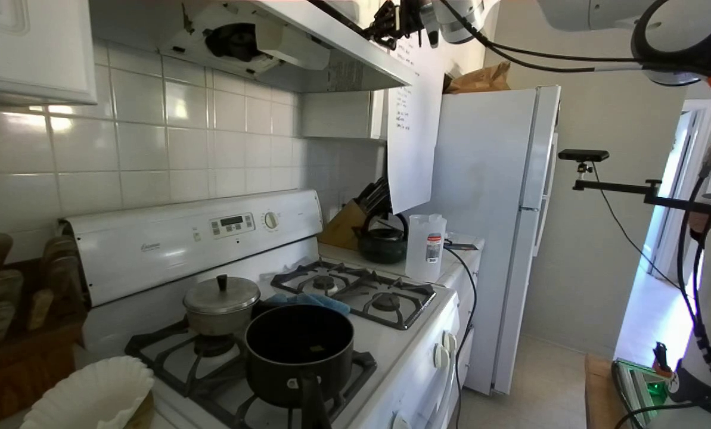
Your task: Flip the switch at the top
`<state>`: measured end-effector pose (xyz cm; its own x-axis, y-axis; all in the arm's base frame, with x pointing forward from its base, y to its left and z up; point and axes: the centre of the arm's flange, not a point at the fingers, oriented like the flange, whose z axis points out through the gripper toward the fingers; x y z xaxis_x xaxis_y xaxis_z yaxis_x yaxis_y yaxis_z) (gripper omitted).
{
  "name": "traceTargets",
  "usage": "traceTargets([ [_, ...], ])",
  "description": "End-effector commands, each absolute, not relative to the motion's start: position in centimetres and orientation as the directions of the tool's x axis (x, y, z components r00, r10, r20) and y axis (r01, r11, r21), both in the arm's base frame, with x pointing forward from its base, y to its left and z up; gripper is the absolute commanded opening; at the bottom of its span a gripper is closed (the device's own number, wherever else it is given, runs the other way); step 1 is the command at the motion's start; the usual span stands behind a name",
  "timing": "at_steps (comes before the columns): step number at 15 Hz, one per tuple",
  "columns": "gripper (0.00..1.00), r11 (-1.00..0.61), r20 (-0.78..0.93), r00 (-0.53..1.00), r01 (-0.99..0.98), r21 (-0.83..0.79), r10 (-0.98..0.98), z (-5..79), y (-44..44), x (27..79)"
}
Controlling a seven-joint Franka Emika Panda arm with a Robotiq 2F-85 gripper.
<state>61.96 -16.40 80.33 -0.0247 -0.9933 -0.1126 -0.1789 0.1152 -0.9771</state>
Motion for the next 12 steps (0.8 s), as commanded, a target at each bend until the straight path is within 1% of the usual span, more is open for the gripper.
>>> traceTargets([
  [1, 0.03, 0.163, -0.156, -0.053, -0.156, -0.974, -0.986, 81.0, -16.4, 62.3],
  [6, 0.03, 0.218, -0.207, -0.087, -0.150, -0.964, -0.974, 80.9, -16.3, 62.1],
  [9, 0.03, 0.342, -0.314, -0.181, -0.146, -0.928, -0.932, 81.1, -15.6, 61.7],
  [12, 0.03, 0.438, -0.401, -0.241, -0.128, -0.890, -0.884, 81.7, -15.0, 61.5],
])
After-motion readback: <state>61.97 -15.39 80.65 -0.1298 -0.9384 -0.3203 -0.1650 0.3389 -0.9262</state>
